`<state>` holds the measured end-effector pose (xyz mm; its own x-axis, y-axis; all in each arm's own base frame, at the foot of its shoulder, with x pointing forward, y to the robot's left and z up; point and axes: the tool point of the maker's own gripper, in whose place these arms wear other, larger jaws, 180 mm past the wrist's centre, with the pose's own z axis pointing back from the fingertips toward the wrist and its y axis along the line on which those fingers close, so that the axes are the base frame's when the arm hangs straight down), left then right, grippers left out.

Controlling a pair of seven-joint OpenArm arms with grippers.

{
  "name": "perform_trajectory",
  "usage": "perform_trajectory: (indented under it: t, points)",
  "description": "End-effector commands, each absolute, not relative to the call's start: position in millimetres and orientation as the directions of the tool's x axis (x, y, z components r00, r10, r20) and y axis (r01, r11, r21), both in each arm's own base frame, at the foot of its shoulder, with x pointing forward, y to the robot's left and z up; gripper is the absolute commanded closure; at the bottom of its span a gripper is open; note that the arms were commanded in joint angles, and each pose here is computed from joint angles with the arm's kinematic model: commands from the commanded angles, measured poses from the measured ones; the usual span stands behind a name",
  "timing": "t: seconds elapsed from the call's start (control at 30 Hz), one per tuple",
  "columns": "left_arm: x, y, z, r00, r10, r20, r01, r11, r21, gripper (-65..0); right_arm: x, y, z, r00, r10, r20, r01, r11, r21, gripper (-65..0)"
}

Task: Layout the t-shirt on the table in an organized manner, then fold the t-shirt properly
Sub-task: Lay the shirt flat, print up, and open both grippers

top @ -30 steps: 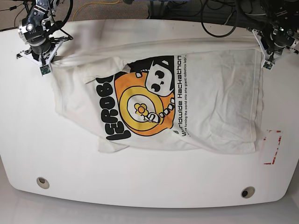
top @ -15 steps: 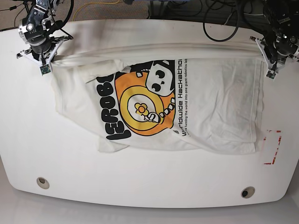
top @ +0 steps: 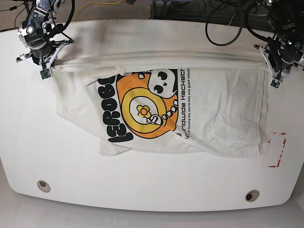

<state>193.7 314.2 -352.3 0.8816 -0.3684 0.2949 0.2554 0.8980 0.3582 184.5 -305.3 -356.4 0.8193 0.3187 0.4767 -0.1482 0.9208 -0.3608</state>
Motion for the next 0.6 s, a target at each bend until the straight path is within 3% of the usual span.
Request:
perform_trajectory:
  t: [0.0, 0.3, 0.43, 0.57]
  points:
    - [194, 326, -343, 0.885, -0.37, 0.282, 0.239, 0.882, 0.406, -2.2, 188, -314, -347, 0.812, 0.324, 0.485, -0.127, 0.91, -0.396, -2.7]
    - [207, 325, -339, 0.876, -0.369, 0.311, 0.229, 0.885, 0.406, -2.4, 201, -314, -343, 0.797, 0.319, 0.513, -0.112, 0.913, -0.393, -4.0]
    - [215, 326, -336, 0.873, -0.362, 0.327, 0.217, 0.888, 0.404, -3.2, 208, -315, -343, 0.793, 0.309, 0.525, -0.103, 0.917, -0.385, -14.6]
    - [224, 326, -330, 0.864, -0.362, 0.35, 0.206, 0.888, 0.41, -11.9, 218, -316, -343, 0.786, 0.298, 0.542, -0.09, 0.922, -0.376, -27.9]
